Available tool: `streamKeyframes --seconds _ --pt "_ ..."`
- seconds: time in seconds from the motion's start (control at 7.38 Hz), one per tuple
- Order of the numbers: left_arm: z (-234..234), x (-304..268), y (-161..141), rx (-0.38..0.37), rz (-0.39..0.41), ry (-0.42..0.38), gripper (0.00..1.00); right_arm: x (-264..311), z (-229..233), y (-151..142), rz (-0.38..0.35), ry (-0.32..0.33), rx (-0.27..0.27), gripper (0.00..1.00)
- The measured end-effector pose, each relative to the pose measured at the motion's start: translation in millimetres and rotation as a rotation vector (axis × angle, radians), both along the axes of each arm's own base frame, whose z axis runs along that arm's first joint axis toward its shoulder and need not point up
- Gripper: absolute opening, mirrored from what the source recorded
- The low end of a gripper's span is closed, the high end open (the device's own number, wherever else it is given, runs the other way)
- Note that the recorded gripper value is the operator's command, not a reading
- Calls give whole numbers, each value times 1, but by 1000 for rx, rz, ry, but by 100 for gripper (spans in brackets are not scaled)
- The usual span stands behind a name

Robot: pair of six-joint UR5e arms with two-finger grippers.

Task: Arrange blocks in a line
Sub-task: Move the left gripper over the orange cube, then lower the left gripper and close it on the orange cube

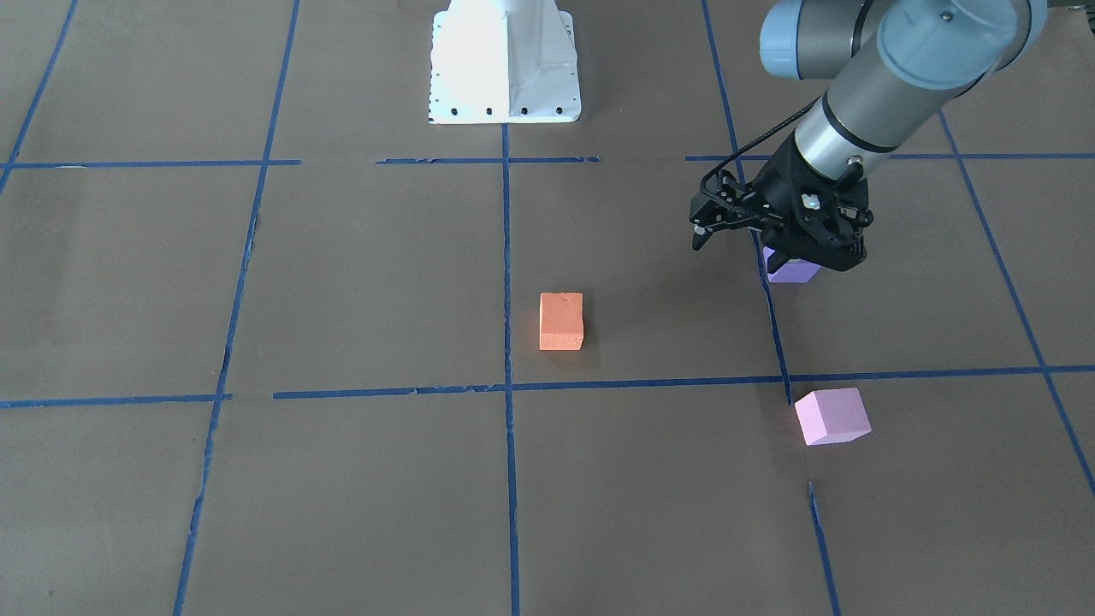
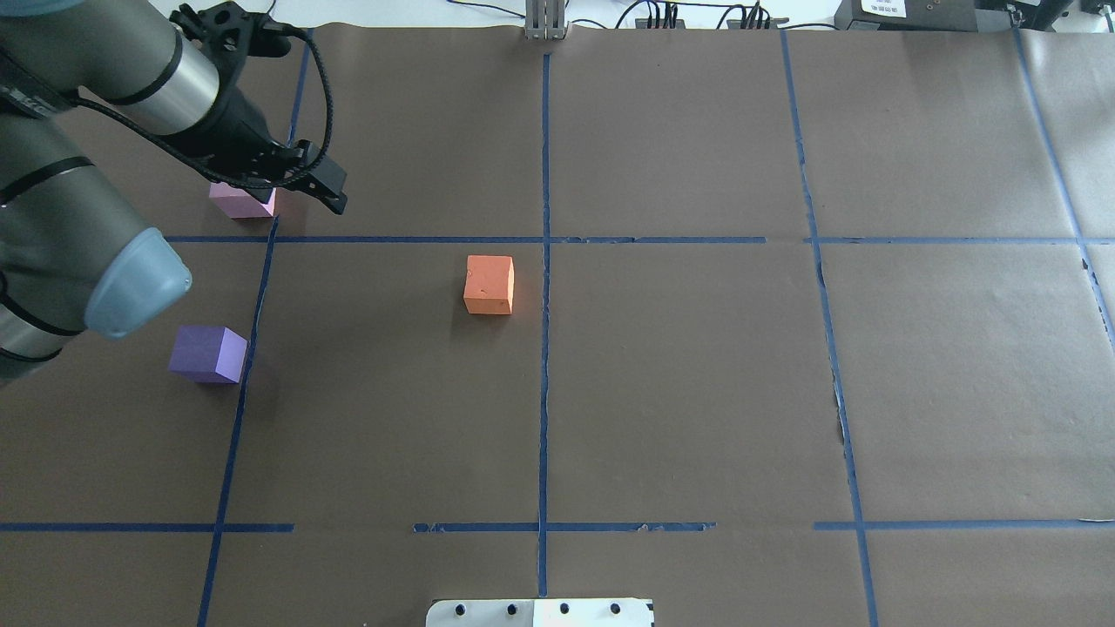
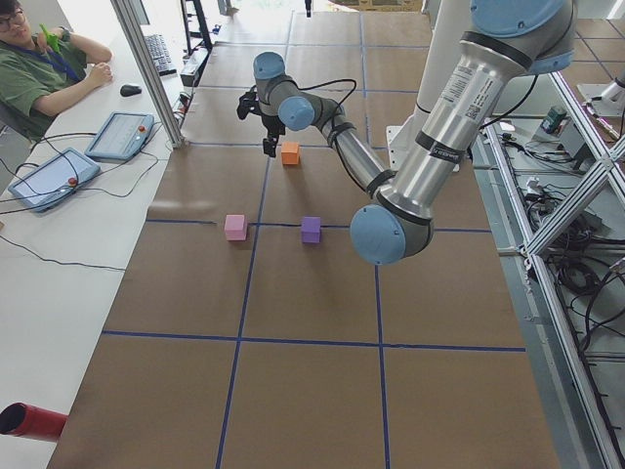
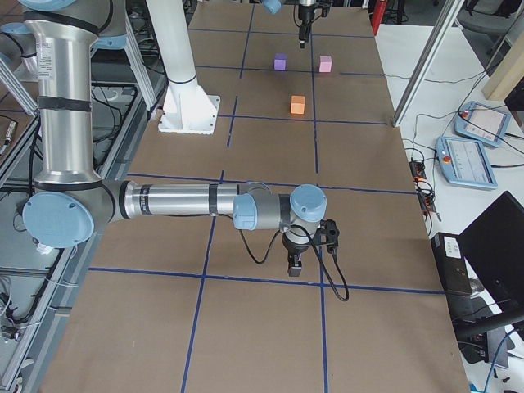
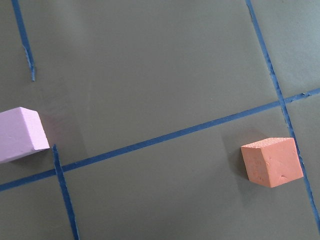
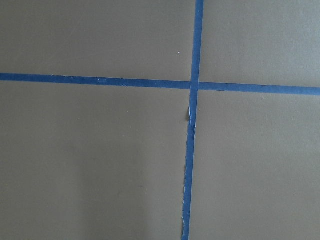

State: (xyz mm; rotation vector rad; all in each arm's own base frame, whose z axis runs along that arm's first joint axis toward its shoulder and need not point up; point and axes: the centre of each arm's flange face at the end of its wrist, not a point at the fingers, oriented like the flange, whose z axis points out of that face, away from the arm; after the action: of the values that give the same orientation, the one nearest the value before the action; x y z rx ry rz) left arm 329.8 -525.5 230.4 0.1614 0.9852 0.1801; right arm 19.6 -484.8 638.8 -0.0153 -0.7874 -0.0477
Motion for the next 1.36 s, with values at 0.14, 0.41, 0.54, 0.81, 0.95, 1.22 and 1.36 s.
streamKeyframes --seconds 0.14,0.41,0.54,0.81,0.95,1.22,1.36 --pt "-10 43 11 -32 -28 -24 100 0 0 0 0 1 0 100" --pt "-24 104 29 -100 -88 -58 100 0 0 0 0 0 0 100" --pt "-32 124 24 -139 -112 -67 100 0 0 0 0 0 1 100" --pt "-45 172 12 -185 -128 -104 100 0 -1 0 0 0 1 100" --pt "-47 190 10 -182 -141 -126 100 0 -1 0 0 0 1 100" --pt "-46 208 12 -175 -146 -147 100 0 -1 0 0 1 1 100" --pt "-43 214 12 -174 -146 -154 100 0 -1 0 0 0 1 100"
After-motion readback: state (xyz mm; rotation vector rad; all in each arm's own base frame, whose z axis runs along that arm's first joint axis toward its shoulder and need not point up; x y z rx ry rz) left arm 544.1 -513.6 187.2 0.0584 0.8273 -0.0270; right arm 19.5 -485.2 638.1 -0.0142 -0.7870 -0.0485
